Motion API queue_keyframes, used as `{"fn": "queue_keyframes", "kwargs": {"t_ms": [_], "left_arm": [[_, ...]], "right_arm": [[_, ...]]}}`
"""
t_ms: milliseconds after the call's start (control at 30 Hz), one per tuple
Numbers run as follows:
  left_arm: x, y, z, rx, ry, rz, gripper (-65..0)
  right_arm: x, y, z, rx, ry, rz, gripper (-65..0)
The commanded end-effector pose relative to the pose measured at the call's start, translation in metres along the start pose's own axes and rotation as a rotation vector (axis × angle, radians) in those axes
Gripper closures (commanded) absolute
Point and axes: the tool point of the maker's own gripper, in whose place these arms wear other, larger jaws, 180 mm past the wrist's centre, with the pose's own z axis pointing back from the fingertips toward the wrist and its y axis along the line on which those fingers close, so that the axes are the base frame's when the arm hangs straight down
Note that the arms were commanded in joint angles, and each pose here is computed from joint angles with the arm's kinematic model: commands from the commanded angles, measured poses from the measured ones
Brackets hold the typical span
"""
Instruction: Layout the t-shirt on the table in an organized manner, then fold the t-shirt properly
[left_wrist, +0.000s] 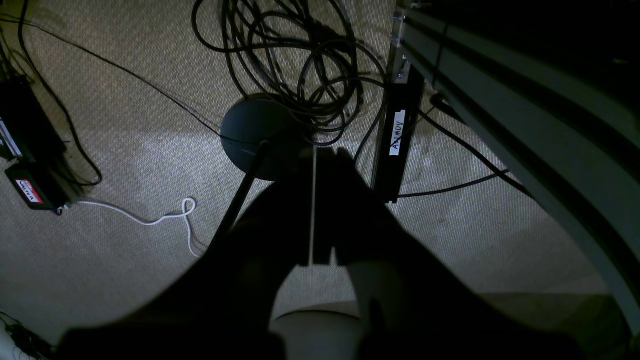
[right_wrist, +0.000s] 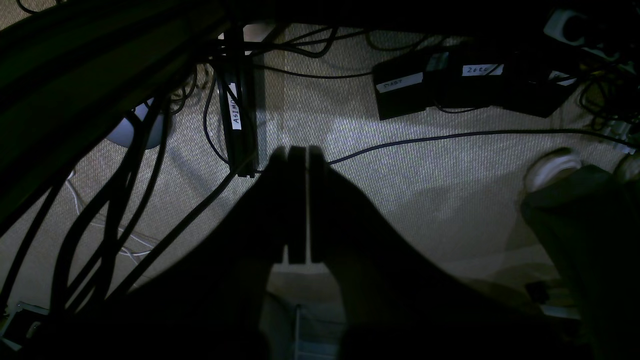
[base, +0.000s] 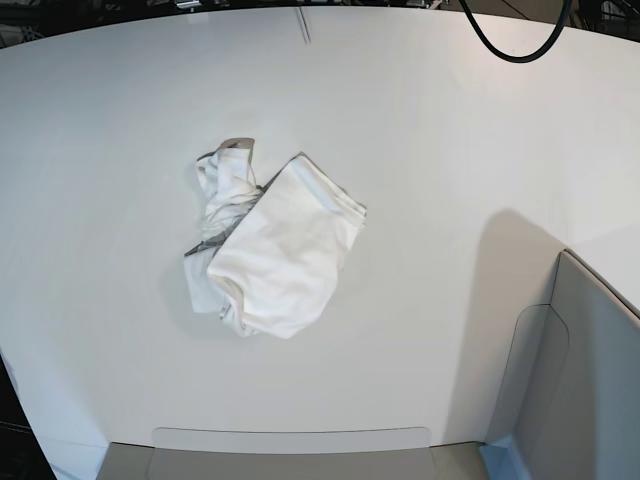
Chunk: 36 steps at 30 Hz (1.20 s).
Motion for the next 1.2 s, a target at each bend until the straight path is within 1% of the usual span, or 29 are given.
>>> {"fn": "queue_keyframes", "kwargs": {"t_ms": [0,67,233,300,333,467,633,900,1033,1100,1167], "left_arm": [[-0.003,-0.001,0.000,0.002,0.002,0.000,0.0],[-0.008,-0.001,0.001,0.002,0.011,-0.002,0.0],[-0.041,0.000,0.003,0.003,0.062,-0.003,0.0],[-0.053,0.000,0.004,0.003,0.077,-0.006,0.0],[-0.060,0.000,0.005,0.004,0.087,-0.007,0.0],[-0.084,0.001,0.009,0.005,0.124,-0.009,0.0],[-0.105,0.002,0.012,0.005,0.156,-0.012,0.0],[-0.102,0.003,0.012,0.008,0.152,-0.012,0.0],[-0.099,0.029,0.010,0.047,0.143,-0.015,0.0],[-0.094,0.051,0.008,0.082,0.136,-0.017,0.0],[-0.080,0.072,0.006,0.114,0.115,-0.017,0.0]], "right_arm": [[-0.003,-0.002,0.000,-0.001,0.002,0.003,0.0],[-0.015,-0.008,0.001,-0.010,0.019,0.002,0.0],[-0.048,-0.013,0.002,-0.017,0.069,-0.001,0.0],[-0.062,-0.022,0.004,-0.032,0.091,-0.001,0.0],[-0.068,-0.022,0.004,-0.031,0.100,-0.001,0.0],[-0.083,-0.035,0.007,-0.050,0.123,-0.001,0.0],[-0.087,-0.036,0.008,-0.053,0.128,-0.001,0.0],[-0.084,-0.040,0.008,-0.058,0.124,0.002,0.0],[-0.075,-0.075,0.012,-0.111,0.108,0.005,0.0],[-0.067,-0.098,0.016,-0.146,0.098,0.006,0.0],[-0.061,-0.115,0.020,-0.173,0.090,0.006,0.0]]}}
